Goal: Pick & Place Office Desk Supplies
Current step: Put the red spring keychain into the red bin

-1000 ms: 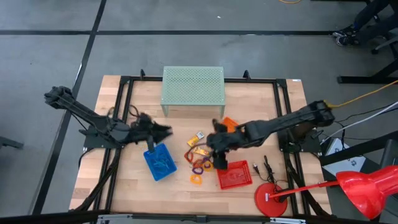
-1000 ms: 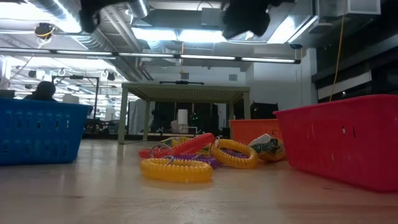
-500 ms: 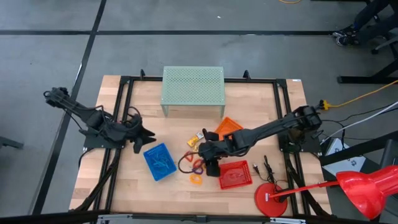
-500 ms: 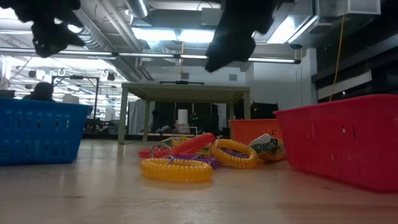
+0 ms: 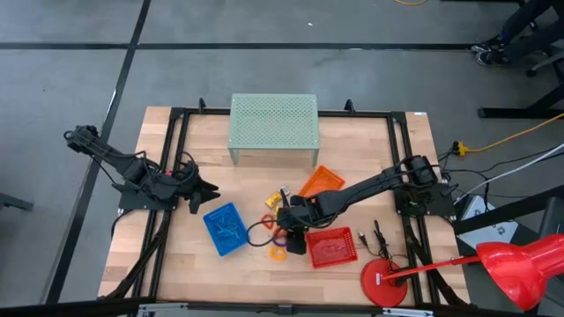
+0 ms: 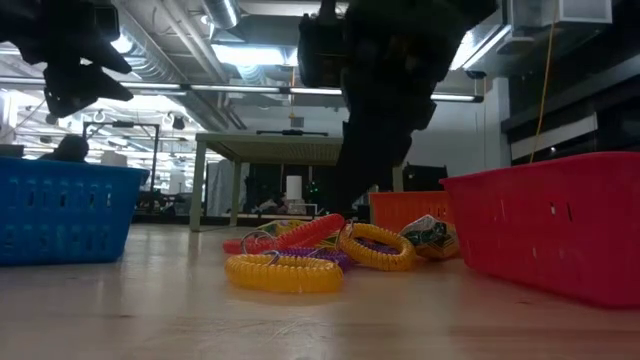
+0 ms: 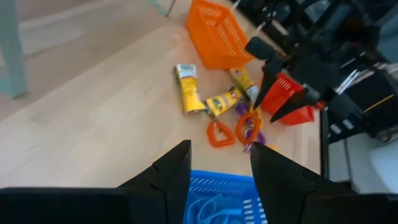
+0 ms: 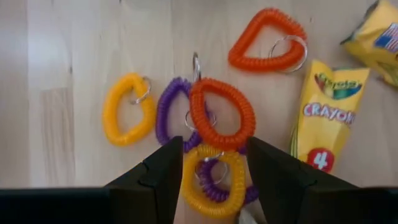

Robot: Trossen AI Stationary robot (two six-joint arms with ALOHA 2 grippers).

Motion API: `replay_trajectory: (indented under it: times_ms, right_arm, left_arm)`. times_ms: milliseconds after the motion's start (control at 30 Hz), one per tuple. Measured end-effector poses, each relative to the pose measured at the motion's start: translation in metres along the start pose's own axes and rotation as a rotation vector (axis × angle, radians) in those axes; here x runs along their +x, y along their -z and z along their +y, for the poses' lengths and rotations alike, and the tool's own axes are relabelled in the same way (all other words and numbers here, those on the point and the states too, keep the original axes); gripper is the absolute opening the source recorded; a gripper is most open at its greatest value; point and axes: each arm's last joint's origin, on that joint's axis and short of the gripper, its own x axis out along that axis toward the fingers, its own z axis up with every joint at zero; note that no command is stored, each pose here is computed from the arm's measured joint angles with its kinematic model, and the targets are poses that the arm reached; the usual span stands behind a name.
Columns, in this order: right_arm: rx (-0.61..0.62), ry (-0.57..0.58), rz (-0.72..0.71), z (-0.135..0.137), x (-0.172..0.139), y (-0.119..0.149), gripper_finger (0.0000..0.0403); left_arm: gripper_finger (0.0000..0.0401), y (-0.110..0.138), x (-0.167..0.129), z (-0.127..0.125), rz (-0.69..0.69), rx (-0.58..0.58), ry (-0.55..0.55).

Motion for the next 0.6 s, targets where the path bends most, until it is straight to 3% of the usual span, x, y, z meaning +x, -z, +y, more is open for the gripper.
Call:
replay_trajectory:
  times_ms: [600]
  right_arm:
    - [0.051,0.004,-0.04,-0.02,0.003,-0.011,0.0178]
  left_arm:
    - [0.0161,0.007,0.008,0.004,-0.035,-0.045,0.017]
